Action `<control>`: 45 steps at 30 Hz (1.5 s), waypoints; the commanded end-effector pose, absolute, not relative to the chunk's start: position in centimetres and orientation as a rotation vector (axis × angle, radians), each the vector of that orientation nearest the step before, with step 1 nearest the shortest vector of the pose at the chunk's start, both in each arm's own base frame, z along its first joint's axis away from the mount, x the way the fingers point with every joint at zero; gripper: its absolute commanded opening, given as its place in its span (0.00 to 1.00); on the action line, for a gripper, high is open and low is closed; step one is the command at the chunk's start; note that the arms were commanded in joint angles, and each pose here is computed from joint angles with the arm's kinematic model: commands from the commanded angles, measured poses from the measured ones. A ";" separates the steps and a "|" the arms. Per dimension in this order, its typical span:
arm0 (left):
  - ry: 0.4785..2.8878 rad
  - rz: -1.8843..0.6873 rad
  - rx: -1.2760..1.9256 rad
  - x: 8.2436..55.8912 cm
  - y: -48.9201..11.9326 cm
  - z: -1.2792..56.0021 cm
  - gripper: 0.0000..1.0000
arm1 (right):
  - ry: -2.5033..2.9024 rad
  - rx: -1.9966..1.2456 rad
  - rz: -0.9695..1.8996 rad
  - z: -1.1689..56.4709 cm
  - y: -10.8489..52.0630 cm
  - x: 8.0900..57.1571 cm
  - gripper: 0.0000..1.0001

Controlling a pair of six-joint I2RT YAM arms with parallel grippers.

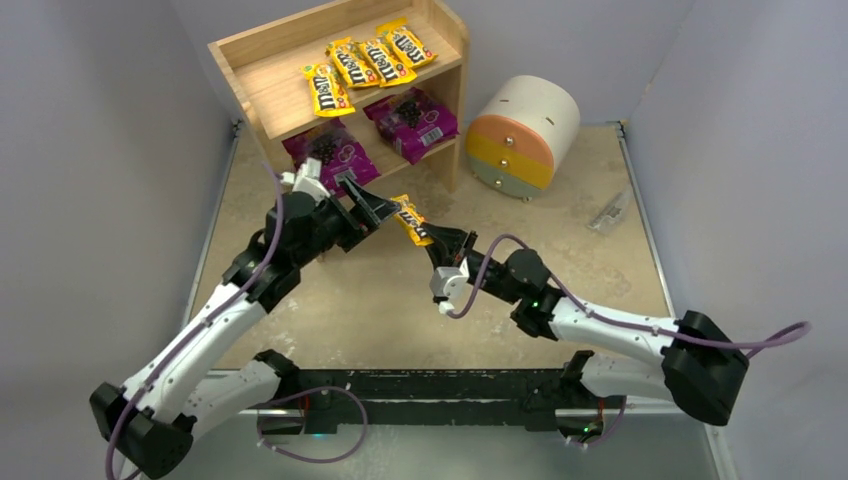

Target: Place and organize the candy bags onto the shelf

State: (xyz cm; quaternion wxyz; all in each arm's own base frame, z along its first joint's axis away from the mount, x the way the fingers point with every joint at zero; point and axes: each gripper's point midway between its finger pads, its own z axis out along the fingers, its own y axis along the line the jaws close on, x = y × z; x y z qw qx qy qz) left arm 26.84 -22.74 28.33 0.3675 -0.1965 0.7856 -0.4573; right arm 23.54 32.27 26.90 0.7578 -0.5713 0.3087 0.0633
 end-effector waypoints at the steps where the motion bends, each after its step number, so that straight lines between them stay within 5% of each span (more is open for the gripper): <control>1: 1.867 -0.938 -0.398 25.9 -17.8 31.3 0.88 | 0.729 -1.142 0.079 31.6 30.8 24.7 0.11; 12: 1.966 -0.561 -0.354 23.4 -11.7 25.8 0.93 | 0.783 -1.130 0.101 39.9 32.4 26.4 0.12; 26: 1.953 -0.463 -0.399 22.2 -9.2 24.6 0.95 | 0.623 -1.135 0.263 52.0 41.5 26.3 0.11; 45: 1.939 -0.445 -0.434 20.9 -7.8 23.9 0.96 | 0.544 -1.108 0.130 55.2 48.7 30.2 0.16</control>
